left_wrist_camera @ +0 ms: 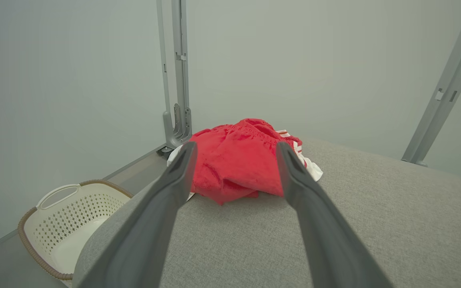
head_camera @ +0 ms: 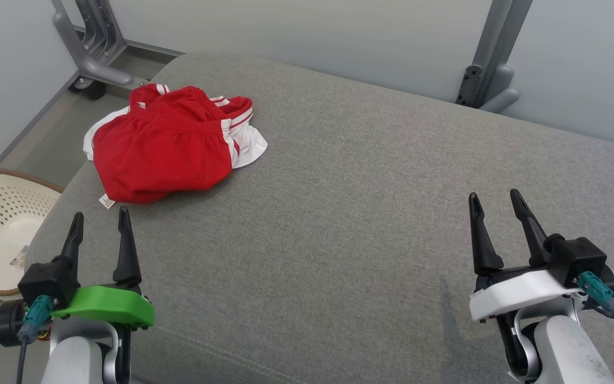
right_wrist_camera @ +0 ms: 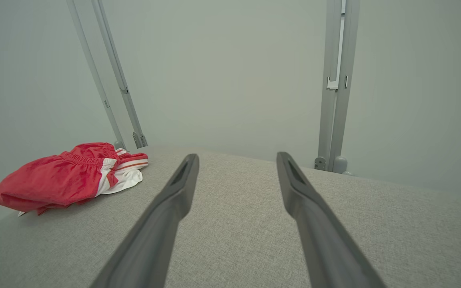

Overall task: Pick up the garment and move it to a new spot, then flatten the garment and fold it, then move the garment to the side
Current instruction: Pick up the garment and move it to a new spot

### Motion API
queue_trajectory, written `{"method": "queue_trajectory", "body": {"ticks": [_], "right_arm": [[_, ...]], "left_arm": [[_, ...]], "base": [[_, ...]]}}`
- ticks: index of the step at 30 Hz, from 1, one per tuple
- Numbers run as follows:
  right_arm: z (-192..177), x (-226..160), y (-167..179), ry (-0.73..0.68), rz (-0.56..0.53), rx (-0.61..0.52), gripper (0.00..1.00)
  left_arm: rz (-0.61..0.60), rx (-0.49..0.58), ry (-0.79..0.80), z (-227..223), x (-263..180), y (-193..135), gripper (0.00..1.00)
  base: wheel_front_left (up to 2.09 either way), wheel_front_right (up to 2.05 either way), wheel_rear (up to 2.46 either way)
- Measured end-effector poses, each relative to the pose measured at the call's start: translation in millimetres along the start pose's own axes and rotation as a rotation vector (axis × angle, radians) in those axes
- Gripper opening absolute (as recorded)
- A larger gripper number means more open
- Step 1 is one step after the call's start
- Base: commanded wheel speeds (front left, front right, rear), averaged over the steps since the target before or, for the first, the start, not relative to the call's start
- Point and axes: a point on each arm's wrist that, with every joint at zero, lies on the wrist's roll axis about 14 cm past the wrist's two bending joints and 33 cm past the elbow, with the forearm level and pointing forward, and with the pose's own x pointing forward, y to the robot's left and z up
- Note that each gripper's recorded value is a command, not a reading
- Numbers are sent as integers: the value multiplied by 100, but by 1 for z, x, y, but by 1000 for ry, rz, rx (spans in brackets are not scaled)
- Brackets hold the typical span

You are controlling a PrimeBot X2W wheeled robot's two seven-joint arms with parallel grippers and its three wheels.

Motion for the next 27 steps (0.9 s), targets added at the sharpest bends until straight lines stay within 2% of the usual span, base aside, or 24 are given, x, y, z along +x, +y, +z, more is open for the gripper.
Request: {"method": "queue_trajectory", "body": {"ticks": [7,14,20,27], "right_arm": [[-4,4,0,3,8,6,100],[-4,15,-10,-9,15,-15,100],[-17,22,-38,13,-19,-28,100],[-44,19,-72,64,-87,-16,100]], "left_arm": [[4,-18,-31,10,15,-2,100],[-46,13,-72,29,62,-12,100],[-94,29,145,-23,103,-31,100],[-77,54,417,-101,122,-30,100]], "base": [[0,0,0],[0,0,0],[0,0,0],[0,0,0]]}}
